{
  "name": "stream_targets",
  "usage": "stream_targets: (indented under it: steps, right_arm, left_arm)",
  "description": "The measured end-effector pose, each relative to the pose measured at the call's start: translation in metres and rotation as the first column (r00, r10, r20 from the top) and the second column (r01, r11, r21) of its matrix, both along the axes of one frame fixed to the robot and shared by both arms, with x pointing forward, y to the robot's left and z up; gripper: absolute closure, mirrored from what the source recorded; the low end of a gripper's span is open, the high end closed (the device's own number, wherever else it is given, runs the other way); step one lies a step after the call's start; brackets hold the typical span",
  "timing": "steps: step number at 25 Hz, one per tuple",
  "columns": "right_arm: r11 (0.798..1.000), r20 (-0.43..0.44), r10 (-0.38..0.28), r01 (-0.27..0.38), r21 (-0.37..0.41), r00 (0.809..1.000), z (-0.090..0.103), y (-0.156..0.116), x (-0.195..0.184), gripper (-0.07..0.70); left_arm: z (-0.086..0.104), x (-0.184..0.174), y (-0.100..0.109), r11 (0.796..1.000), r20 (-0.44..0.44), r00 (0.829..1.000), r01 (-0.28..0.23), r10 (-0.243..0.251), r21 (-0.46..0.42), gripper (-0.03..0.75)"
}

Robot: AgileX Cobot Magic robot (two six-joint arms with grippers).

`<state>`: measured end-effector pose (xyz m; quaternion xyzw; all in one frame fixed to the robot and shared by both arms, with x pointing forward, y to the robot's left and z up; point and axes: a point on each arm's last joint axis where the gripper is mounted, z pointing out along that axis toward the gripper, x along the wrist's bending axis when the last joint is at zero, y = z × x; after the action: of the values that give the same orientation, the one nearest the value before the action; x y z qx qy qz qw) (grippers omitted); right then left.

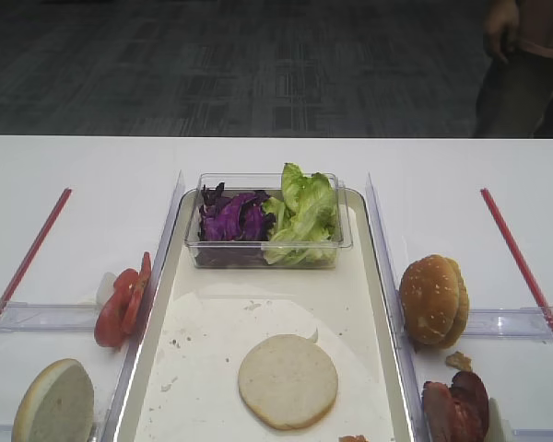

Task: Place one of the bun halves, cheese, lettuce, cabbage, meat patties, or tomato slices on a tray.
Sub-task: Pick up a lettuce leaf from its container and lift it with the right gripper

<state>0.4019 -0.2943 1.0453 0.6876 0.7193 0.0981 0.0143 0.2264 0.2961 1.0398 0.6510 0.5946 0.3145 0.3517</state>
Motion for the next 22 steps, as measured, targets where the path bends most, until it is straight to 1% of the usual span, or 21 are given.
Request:
stream_targets:
  steps: [10, 16, 22]
  right_arm:
    - [1.000, -0.049, 0.000, 0.001, 0.002, 0.999, 0.002, -0.002, 0.052, 0.162]
    - [1.000, -0.056, -0.001, 0.001, 0.004, 0.998, 0.002, -0.004, 0.086, 0.162]
    - [1.000, -0.070, 0.000, 0.001, 0.005, 0.998, -0.002, -0.005, 0.120, 0.162]
  left_arm:
    - [0.000, 0.000, 0.000, 1.000, 0.000, 1.000, 0.000, 0.000, 0.000, 0.324]
    - [0.000, 0.000, 0.000, 1.000, 0.000, 1.000, 0.000, 0.000, 0.000, 0.324]
    - [0.000, 0.000, 0.000, 1.000, 0.000, 1.000, 0.000, 0.000, 0.000, 0.324]
